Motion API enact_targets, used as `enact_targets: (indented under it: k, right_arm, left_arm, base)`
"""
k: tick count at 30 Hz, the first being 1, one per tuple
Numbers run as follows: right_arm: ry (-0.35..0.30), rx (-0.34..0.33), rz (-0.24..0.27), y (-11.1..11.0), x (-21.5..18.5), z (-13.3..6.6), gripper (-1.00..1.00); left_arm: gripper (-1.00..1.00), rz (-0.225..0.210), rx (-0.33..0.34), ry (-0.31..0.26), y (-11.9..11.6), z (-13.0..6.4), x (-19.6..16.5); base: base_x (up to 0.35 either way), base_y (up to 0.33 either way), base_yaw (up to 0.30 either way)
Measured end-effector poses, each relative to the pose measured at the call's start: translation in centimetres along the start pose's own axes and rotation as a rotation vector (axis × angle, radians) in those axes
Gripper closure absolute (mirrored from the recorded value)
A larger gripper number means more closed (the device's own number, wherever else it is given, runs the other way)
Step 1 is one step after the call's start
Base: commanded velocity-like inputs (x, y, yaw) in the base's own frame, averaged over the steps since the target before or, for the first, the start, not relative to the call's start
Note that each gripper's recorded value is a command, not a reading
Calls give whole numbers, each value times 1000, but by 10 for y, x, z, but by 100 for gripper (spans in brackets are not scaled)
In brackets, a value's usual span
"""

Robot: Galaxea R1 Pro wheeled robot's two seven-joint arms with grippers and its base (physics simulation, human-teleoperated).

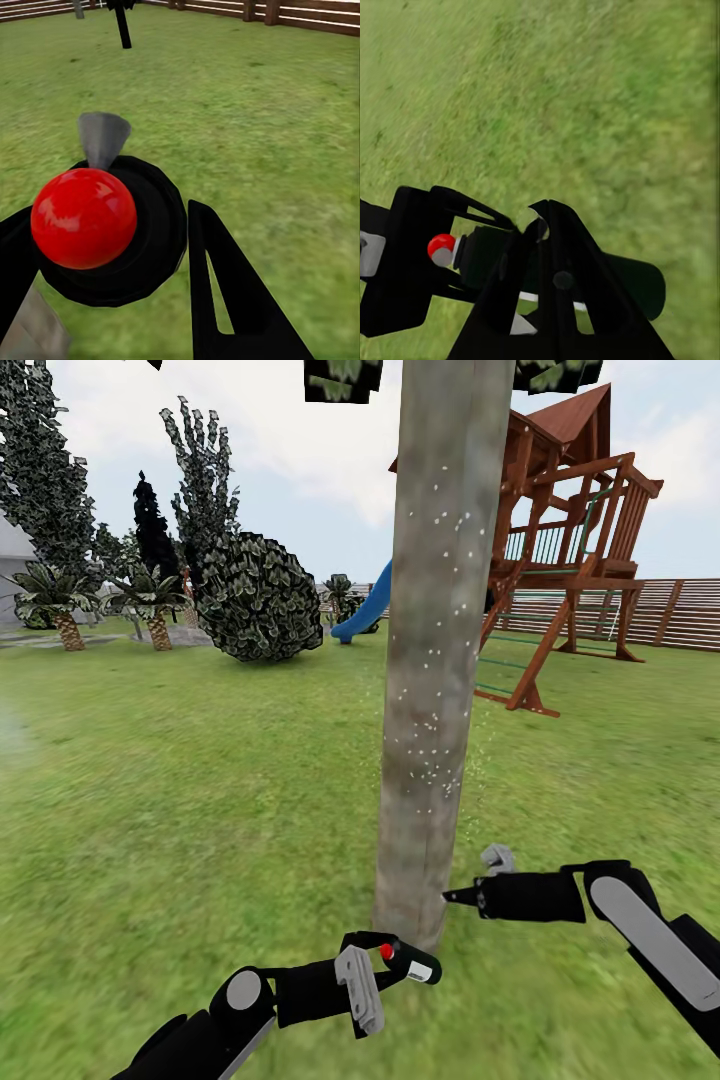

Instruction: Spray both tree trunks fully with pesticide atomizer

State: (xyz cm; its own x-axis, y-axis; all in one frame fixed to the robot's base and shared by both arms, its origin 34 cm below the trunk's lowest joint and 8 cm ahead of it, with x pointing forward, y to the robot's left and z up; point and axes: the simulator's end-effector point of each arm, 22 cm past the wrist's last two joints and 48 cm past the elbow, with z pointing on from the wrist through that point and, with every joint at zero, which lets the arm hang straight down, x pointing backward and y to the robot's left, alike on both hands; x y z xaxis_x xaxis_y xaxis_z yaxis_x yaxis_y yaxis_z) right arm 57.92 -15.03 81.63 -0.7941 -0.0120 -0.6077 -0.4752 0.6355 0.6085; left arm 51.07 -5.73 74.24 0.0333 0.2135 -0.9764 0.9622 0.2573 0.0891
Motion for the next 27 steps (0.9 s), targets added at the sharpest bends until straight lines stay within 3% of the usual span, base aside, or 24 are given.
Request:
enact_targets:
  k: [21,24,27]
  right_arm:
    - [-6,13,-2,-3,-2,-1,100]
    - [-27,94,-6,-22,-9,-6,100]
    - [-50,309,-6,-69,-17,-18,100]
  left_arm:
    - [100,-1,1,-2,0,1,-1]
    - [100,-1,-2,1,0,0,-1]
    - [100,-13,-11,18,5,-4,2]
  base:
    - [0,0,0]
    - [0,0,0]
    - [0,0,0]
